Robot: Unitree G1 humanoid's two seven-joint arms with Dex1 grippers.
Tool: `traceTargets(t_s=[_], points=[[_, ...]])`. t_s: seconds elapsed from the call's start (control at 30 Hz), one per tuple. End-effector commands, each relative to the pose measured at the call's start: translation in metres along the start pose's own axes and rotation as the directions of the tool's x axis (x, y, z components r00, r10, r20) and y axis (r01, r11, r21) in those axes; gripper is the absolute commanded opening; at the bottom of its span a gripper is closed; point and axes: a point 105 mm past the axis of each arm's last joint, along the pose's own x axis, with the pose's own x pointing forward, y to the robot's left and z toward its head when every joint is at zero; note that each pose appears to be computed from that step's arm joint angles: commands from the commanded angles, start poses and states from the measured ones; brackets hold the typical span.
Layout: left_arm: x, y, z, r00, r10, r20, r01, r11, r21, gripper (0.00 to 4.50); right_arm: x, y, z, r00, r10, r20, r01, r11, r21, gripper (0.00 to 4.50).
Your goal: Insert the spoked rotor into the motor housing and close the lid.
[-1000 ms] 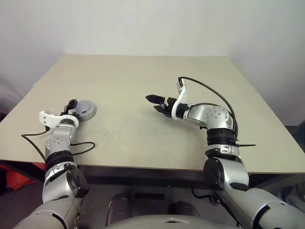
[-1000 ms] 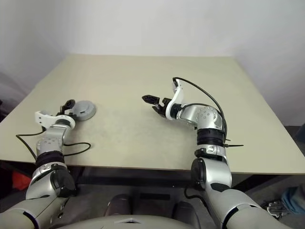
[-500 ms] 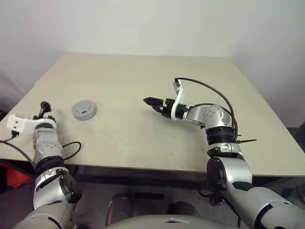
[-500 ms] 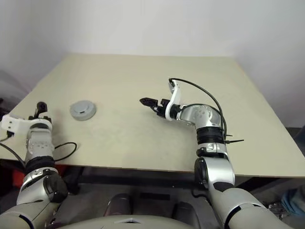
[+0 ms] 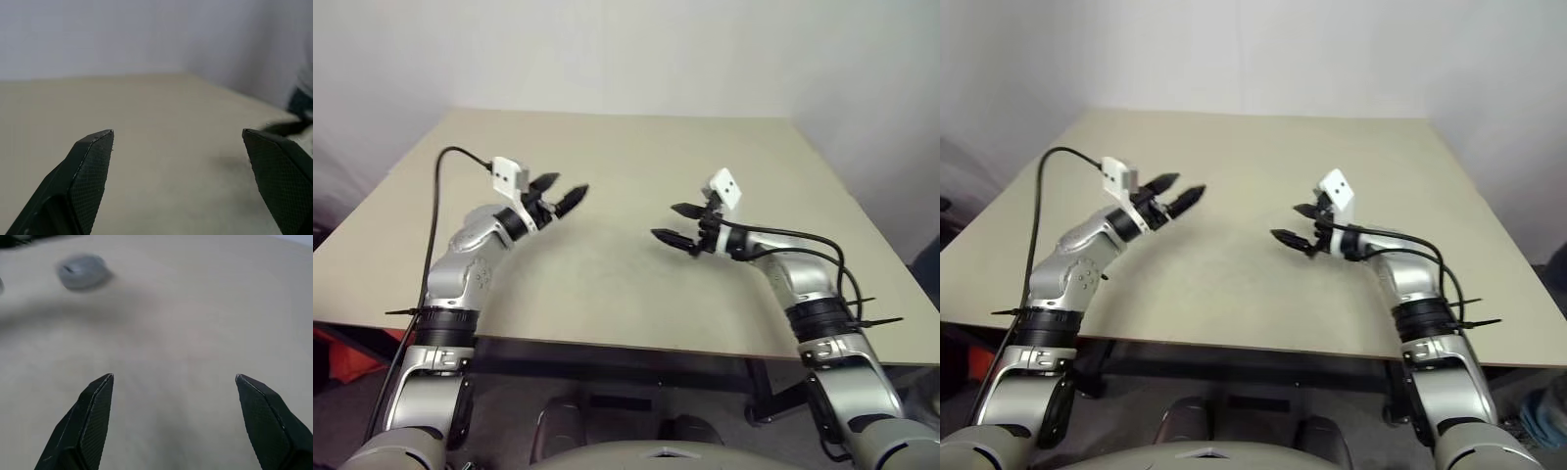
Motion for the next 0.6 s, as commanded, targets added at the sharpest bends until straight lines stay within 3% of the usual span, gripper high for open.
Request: traceTargets(t_s=[0.03, 0.6], points=[[0.002, -0.012, -0.003, 0.996, -0.076, -0.035, 0.078, 0.995, 0.055, 4.47, -0.011, -0.018, 0.001, 0.997, -0.076, 0.0, 0.076, 0.995, -0.067, 4.5], [0.008, -0.012, -0.012, 0.998, -0.057, -0.04, 0.059, 0.997, 0.043, 4.47, -0.016, -0.028, 0.004, 0.985, -0.146, 0.093, 0.153, 0.985, -0.074, 4.5]])
